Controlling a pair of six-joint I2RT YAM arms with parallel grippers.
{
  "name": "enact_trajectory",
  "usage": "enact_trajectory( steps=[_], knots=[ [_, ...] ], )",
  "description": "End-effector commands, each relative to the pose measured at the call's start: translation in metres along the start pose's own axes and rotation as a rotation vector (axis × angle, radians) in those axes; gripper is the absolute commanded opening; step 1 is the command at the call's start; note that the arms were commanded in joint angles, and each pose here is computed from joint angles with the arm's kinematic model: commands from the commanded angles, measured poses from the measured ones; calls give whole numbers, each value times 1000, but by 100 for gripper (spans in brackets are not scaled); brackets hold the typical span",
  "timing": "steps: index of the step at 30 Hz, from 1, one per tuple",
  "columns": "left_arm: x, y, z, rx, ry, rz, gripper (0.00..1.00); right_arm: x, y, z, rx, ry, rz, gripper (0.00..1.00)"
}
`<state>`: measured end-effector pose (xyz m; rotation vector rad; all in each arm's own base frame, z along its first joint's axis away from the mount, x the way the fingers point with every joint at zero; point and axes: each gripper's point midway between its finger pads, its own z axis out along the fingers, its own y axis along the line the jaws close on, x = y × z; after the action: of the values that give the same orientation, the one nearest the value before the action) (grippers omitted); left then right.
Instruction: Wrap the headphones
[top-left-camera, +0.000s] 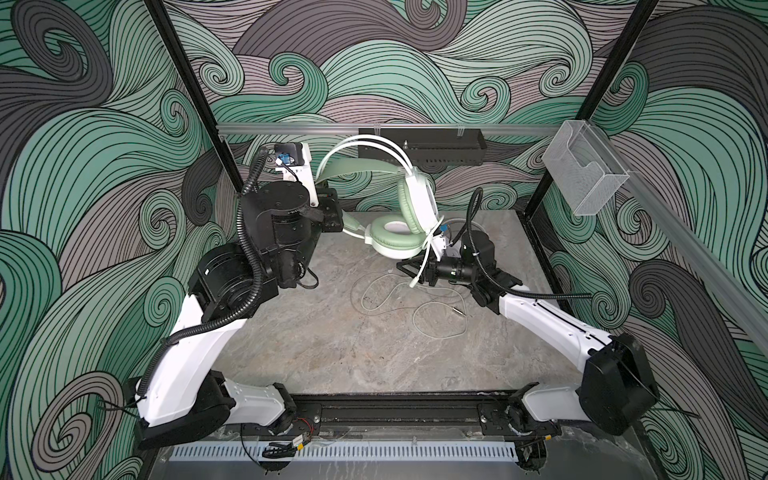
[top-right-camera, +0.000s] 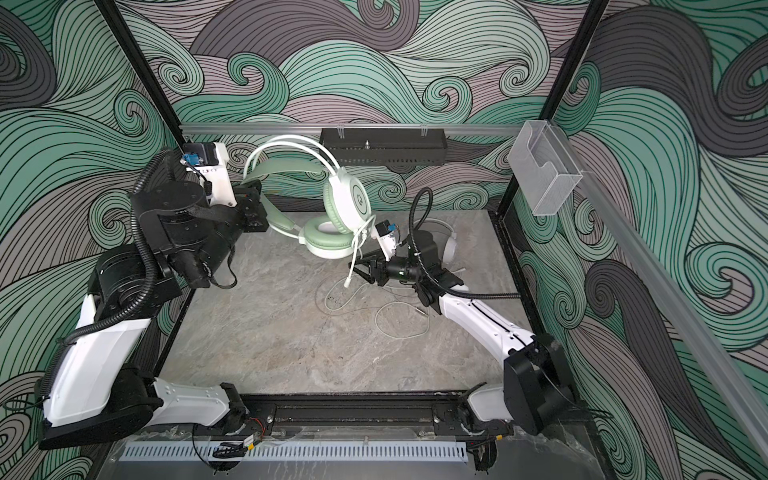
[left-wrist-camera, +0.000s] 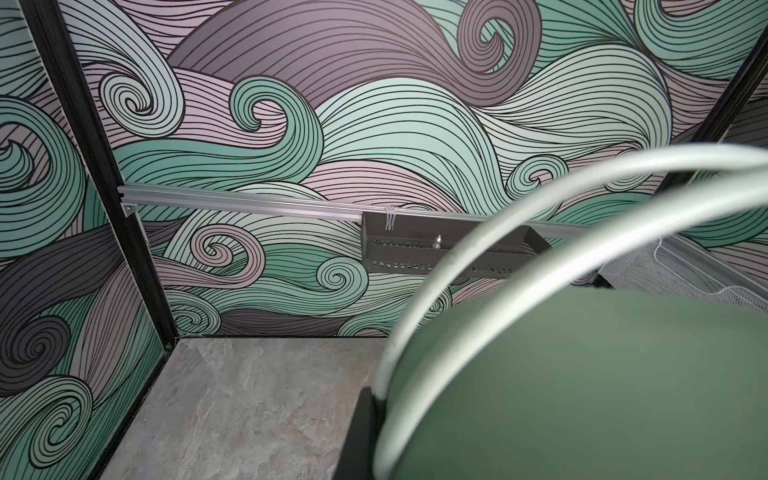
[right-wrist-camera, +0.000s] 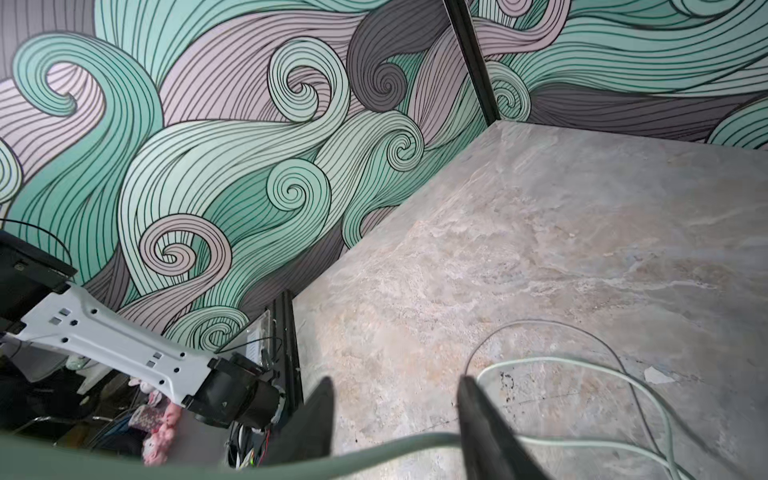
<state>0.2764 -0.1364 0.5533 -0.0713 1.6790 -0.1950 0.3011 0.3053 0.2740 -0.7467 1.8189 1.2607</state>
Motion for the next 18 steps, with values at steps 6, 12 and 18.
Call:
enact_trajectory(
  steps=[6,12,18],
  knots=[
    [-22,31,3,-71,-67,-207,0,10,14,-34,134,71,-125,0],
    [-8,65,19,-187,-44,-187,0,-12,16,-93,404,28,-255,0],
    [15,79,34,-261,-15,-107,0,-53,59,-123,405,-4,-415,0]
  ],
)
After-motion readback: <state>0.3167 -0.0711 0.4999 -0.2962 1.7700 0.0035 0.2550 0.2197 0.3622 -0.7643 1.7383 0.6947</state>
